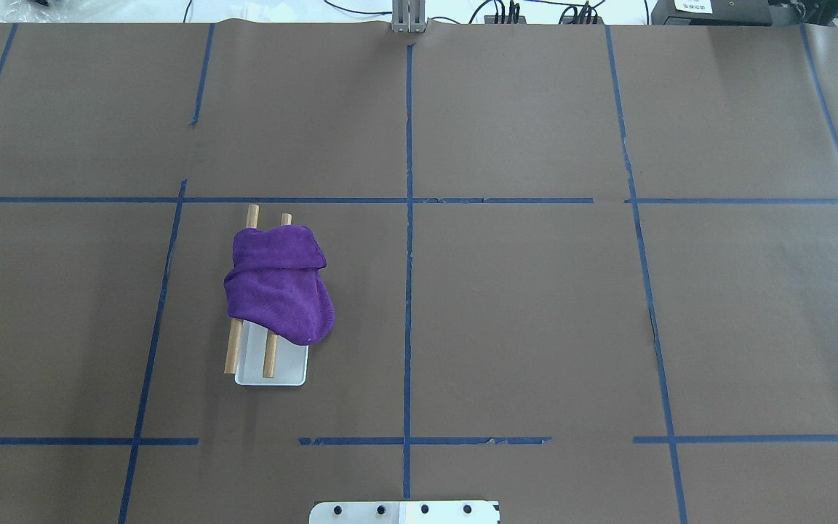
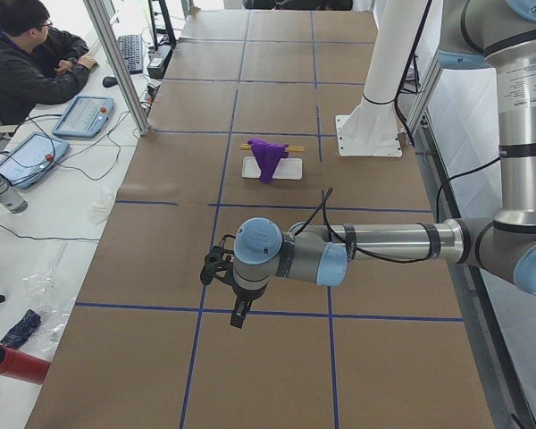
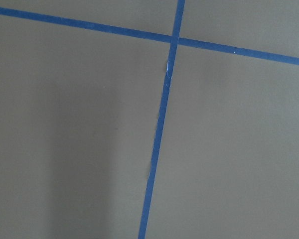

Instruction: Hang towel on rack

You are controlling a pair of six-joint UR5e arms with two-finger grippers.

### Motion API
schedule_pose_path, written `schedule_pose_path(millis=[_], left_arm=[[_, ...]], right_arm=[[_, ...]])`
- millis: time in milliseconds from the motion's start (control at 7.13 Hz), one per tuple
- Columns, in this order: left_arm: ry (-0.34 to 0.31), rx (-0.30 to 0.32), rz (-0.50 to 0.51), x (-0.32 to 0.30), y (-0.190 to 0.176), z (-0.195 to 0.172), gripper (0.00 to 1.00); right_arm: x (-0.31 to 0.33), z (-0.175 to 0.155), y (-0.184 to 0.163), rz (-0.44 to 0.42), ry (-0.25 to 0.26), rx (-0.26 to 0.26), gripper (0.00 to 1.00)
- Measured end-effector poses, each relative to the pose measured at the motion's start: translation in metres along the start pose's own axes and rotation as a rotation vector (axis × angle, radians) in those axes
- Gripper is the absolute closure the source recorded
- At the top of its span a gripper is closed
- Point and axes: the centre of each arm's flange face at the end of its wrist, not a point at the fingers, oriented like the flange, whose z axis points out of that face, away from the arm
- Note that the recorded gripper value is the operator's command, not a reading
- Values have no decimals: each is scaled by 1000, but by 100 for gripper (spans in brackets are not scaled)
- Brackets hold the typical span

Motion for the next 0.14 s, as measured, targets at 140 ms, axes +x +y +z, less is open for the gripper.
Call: schedule_pose_path(millis=[140], left_arm=[[0,0,0,0,0,0,0]], right_arm=[[0,0,0,0,0,0,0]])
